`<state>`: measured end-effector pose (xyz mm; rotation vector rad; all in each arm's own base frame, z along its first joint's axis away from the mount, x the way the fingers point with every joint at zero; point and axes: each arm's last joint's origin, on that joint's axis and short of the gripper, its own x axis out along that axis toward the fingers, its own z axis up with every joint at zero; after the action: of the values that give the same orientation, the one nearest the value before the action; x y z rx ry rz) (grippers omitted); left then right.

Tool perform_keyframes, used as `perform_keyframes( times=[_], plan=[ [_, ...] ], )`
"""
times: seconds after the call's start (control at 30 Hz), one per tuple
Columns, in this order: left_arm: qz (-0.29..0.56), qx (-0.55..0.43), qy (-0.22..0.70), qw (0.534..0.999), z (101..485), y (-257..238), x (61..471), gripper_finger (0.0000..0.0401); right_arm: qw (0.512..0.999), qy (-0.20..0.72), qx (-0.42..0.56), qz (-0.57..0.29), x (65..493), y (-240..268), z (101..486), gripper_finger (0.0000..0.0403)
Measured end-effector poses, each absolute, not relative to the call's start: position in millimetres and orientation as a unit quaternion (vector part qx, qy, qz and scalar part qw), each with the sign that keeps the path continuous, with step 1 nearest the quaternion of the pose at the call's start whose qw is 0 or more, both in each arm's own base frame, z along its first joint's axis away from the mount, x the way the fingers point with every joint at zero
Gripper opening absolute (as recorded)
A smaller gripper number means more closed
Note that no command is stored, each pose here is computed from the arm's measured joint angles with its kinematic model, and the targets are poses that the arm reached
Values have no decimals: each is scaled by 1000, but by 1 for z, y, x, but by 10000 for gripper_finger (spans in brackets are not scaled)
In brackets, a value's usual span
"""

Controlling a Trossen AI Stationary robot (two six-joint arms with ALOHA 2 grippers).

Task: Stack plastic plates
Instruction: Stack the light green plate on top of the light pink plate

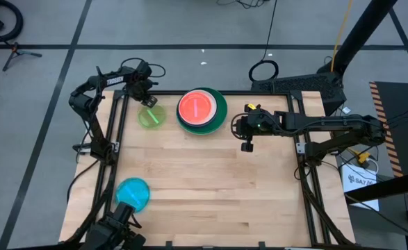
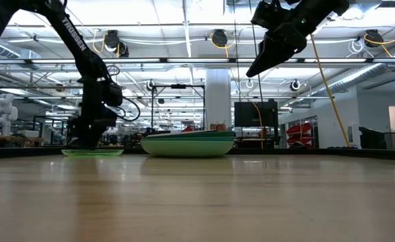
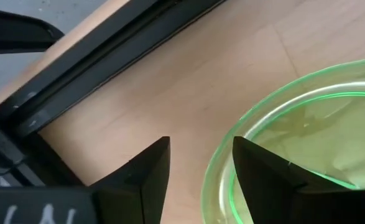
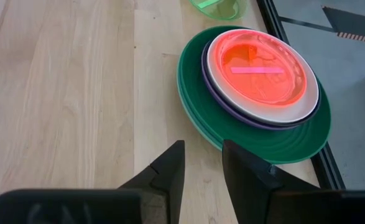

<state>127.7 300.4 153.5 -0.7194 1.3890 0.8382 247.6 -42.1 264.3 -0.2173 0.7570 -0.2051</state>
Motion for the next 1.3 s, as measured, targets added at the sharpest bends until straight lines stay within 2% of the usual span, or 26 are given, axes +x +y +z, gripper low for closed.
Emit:
perform_keyframes(
  times=[1.3],
  plan=[
    [332, -322, 603, 650, 153, 294, 139, 182, 918, 370, -106, -99, 247, -42, 264, 100]
  ],
)
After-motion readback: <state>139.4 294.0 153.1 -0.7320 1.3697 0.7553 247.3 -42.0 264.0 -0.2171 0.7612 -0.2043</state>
